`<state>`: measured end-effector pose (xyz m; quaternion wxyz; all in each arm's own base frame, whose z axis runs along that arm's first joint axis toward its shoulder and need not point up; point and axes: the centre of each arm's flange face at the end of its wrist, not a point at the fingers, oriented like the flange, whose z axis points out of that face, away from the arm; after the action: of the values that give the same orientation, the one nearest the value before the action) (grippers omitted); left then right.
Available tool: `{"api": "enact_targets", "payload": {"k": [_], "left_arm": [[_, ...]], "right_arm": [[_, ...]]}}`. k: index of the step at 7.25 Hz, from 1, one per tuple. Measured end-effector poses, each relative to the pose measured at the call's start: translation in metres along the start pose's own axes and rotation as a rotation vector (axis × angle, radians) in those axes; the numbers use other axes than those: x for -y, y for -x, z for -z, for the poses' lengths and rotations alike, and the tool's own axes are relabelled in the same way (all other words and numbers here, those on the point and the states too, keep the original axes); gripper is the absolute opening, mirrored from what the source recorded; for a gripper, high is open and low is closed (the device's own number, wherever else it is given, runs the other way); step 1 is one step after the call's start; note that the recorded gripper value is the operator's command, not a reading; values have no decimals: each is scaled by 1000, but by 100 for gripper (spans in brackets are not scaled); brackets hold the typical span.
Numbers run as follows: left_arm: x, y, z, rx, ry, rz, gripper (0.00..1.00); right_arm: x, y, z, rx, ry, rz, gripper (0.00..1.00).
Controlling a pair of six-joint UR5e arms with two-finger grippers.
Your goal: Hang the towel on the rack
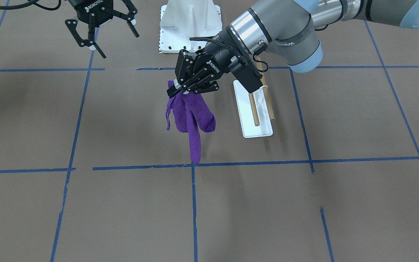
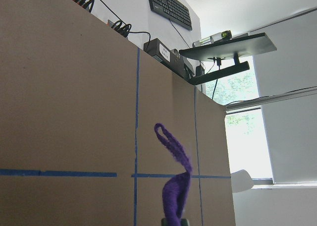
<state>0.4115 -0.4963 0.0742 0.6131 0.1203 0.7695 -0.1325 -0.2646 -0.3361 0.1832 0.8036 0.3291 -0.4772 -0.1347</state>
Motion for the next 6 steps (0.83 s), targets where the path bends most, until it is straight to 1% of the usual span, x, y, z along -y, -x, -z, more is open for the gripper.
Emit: {"api": "enact_targets", "payload": {"k": [1,2,3,4,5,6], "left_arm": [[-5,-5,3,-6,-51,23,0],[-20,-10,2,9,-140,44,0],[-41,-16,0,49,-232,57,0],[-64,-20,-1,111,-318,62,0],[-88,-23,0,189,-398,42,0],[-104,-28,13,262,-457,2,0]], "right_arm": [[-10,-34,13,-35,60,-30,100],[-14,-77,25,-85,133,-44,100],[-17,-123,37,-147,217,-27,100],[-20,-163,46,-212,299,-17,100],[-21,-202,51,-269,364,-28,100],[-23,-243,52,-304,410,-65,100]]}}
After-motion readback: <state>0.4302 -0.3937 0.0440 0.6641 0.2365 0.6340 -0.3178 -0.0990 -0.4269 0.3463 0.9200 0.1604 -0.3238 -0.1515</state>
